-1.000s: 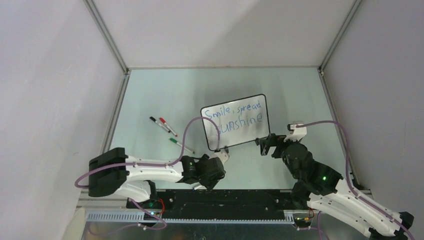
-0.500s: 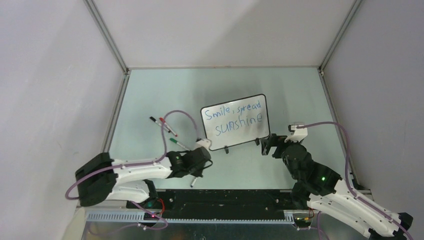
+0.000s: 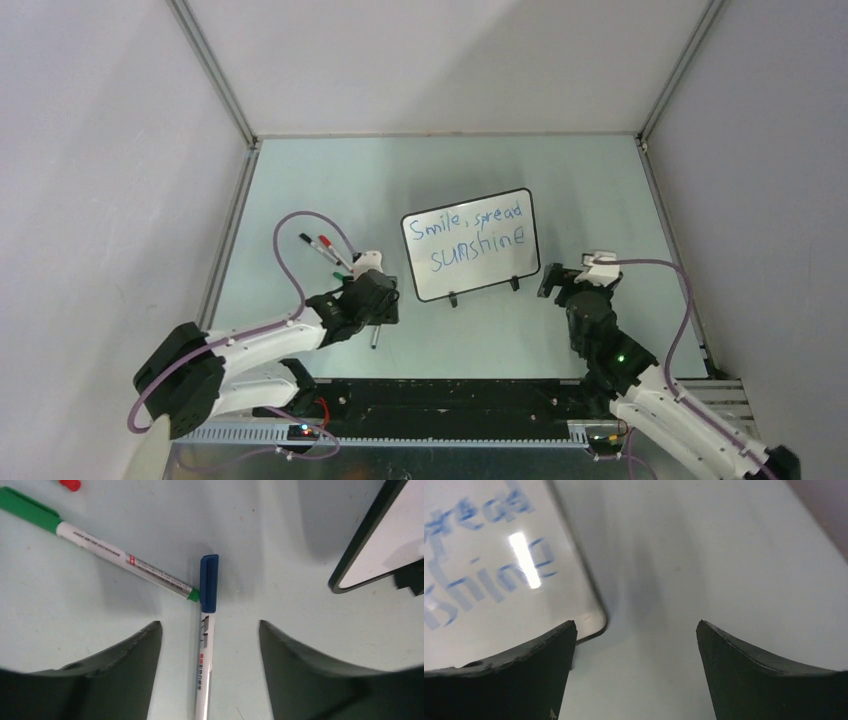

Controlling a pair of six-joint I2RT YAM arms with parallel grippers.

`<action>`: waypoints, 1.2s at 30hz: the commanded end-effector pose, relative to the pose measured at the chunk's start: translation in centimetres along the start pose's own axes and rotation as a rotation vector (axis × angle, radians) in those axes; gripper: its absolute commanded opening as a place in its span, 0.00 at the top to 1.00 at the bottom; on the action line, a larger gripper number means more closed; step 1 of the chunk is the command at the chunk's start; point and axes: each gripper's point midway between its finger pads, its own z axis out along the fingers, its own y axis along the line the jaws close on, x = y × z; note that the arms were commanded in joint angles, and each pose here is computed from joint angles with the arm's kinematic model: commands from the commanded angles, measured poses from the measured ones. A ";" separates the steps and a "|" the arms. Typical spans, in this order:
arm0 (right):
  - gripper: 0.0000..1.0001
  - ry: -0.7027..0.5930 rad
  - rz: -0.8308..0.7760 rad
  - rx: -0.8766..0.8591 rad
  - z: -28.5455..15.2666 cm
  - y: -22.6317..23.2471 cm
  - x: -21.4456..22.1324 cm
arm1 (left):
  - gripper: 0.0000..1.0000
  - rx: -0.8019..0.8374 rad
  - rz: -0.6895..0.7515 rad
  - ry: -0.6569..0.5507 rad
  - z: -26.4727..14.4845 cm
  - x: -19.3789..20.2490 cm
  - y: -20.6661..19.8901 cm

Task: Write a sentence on the whiteboard
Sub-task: Move the whiteboard marker to the center of the board, then reset both arms

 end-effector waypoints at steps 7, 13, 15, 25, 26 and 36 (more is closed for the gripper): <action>0.15 -0.196 0.076 -0.018 4.0 -4.3 -2.1 | 0.01 0.073 -0.033 -0.422 -7.6 -8.7 1.3; 0.14 -0.299 0.048 0.087 6.8 -6.4 -3.0 | 0.00 0.000 0.014 -0.733 -11.2 -12.8 4.4; 0.14 -0.236 0.003 0.070 8.7 -6.0 -2.1 | 0.01 -0.074 -0.003 -0.837 -11.6 -13.8 5.9; 0.13 -0.087 -0.004 0.029 13.4 -6.2 0.3 | 0.01 -0.455 -0.019 -1.085 -11.7 -16.1 15.4; 0.10 -0.078 -0.003 0.031 13.5 -6.2 0.3 | 0.02 -0.461 -0.032 -1.072 -10.8 -15.7 16.1; 0.01 -0.092 -0.007 0.045 13.3 -6.3 0.2 | 0.01 -0.504 -0.127 -1.041 -6.8 -17.2 20.6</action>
